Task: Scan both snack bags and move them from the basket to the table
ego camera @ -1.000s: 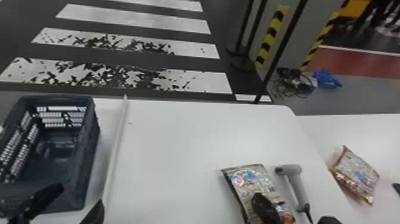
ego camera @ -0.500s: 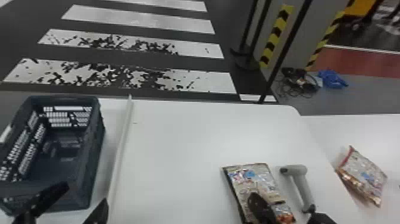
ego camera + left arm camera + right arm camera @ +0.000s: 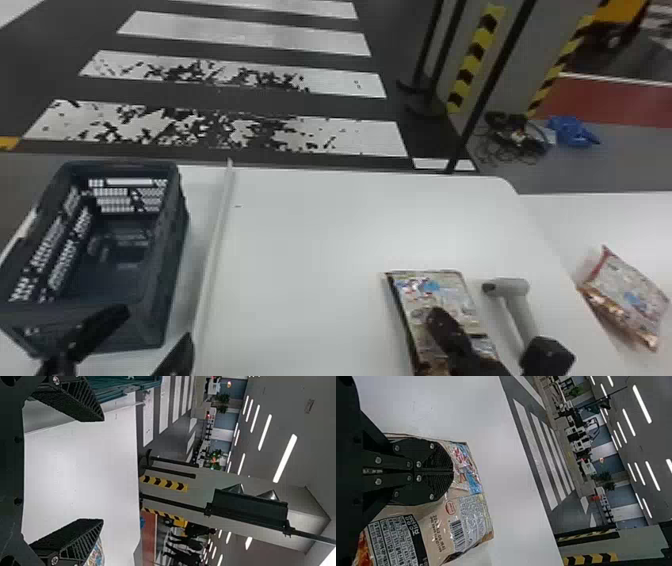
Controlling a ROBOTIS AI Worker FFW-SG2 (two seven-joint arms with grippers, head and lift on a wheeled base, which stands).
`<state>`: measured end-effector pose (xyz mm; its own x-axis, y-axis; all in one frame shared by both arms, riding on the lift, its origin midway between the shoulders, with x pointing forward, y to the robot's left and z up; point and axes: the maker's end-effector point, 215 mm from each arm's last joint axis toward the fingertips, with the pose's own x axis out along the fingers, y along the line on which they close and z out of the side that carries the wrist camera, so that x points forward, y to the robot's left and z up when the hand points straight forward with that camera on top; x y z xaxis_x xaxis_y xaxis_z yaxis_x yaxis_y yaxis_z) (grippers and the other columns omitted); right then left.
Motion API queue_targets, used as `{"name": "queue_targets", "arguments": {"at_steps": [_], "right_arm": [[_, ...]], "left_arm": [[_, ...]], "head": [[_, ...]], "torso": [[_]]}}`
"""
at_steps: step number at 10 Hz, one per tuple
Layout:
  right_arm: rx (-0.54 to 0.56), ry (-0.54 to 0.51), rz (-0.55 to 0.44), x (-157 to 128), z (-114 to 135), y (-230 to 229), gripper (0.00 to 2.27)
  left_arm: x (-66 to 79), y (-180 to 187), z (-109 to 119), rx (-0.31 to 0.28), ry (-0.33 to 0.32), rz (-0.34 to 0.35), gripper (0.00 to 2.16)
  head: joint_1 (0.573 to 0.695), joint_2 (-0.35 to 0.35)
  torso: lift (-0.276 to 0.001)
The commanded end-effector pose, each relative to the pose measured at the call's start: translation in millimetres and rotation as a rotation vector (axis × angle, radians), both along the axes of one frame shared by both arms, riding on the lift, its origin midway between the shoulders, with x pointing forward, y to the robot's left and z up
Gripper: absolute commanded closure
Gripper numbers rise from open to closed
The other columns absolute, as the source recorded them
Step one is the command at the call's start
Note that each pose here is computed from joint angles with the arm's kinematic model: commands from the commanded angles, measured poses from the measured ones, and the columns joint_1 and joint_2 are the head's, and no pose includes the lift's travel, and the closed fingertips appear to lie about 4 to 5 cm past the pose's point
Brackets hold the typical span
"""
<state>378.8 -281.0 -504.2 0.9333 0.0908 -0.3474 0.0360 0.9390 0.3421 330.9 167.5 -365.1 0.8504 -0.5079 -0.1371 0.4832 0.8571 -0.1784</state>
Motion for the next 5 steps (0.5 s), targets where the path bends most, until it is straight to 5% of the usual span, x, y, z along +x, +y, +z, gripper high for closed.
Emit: {"name": "queue_targets", "arguments": {"at_steps": [1, 5], "right_arm": [[0.01, 0.006, -0.007, 2.7, -0.7, -2.3, 2.25], [0.037, -0.058, -0.023, -14.9, 54.1, -13.3, 2.25]], "left_arm": [[-0.5, 0.0, 0.1, 0.0, 0.001, 0.0, 0.09], [1.0, -1.6, 1.6, -0.004, -0.004, 0.001, 0.09]], "head": [[0.695, -0.183], [0.695, -0.19]], "torso": [[-0.098], [-0.098]]}}
